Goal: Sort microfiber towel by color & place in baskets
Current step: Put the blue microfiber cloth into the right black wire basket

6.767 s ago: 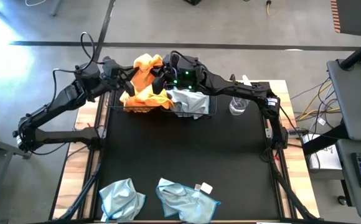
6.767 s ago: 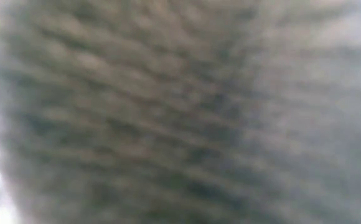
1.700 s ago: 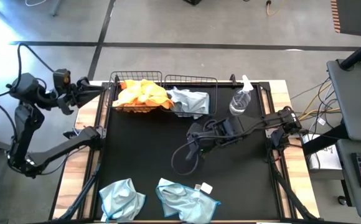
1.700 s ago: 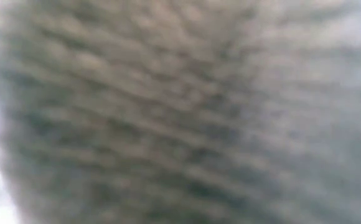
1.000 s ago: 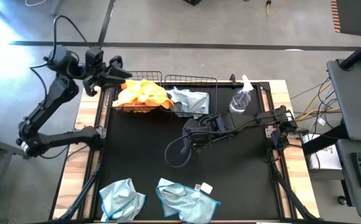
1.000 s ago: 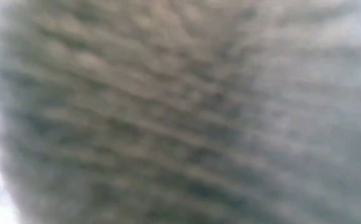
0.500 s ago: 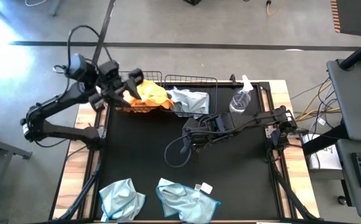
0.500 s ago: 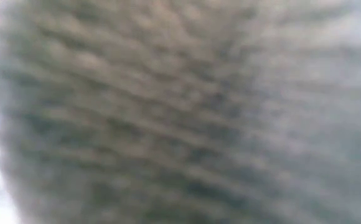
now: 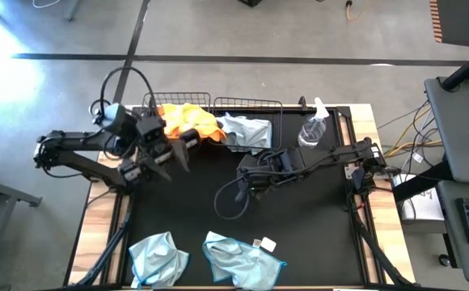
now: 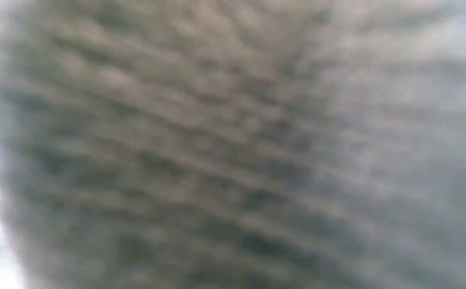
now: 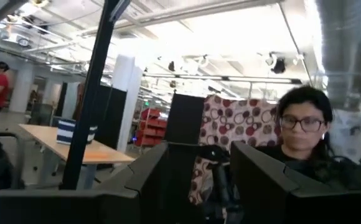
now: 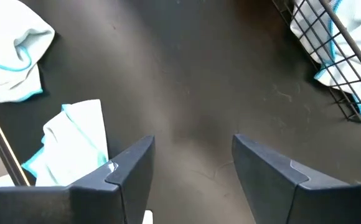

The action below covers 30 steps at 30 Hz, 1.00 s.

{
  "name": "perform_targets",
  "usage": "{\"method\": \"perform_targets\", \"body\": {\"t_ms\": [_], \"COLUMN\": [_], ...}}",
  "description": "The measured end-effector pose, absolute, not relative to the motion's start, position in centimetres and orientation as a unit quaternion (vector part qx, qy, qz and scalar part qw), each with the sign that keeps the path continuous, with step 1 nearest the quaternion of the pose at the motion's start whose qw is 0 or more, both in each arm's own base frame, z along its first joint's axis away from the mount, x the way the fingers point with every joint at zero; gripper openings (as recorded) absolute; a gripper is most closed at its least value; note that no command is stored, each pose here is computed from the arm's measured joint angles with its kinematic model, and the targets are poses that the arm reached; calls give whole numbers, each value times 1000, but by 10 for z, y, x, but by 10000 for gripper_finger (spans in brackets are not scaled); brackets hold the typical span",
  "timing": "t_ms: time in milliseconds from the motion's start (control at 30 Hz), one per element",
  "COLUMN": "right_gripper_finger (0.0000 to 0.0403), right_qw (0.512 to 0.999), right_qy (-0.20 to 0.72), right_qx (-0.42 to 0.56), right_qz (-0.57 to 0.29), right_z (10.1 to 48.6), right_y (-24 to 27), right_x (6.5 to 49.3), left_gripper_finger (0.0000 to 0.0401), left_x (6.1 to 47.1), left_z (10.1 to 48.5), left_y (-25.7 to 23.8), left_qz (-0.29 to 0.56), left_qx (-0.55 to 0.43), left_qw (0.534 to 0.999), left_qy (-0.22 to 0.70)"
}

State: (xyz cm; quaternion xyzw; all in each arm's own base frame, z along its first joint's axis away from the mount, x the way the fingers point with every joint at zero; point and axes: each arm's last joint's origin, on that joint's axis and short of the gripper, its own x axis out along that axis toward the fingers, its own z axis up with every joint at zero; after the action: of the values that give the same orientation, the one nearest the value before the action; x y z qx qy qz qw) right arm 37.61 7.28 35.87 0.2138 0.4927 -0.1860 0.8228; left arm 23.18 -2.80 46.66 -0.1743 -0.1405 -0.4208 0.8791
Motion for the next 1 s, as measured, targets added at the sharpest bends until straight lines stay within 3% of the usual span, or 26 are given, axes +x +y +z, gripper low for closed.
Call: {"method": "perform_targets", "body": {"t_ms": [400,1000], "right_gripper_finger": [208,208], "right_qw": [831,818], "right_qy": [505,543], "right_qx": [175,136], "right_qz": [-151,-134], "right_z": [358,355], "right_y": [90,109], "right_x": [372,359], "left_gripper_finger": [158,158], "left_x": [233,187], "left_z": [437,412], "left_y": [-84,-151], "left_qz": [-216,-15], "left_qx": [-211,-227], "left_qw": [953,973], "left_qy": [-35,49]}}
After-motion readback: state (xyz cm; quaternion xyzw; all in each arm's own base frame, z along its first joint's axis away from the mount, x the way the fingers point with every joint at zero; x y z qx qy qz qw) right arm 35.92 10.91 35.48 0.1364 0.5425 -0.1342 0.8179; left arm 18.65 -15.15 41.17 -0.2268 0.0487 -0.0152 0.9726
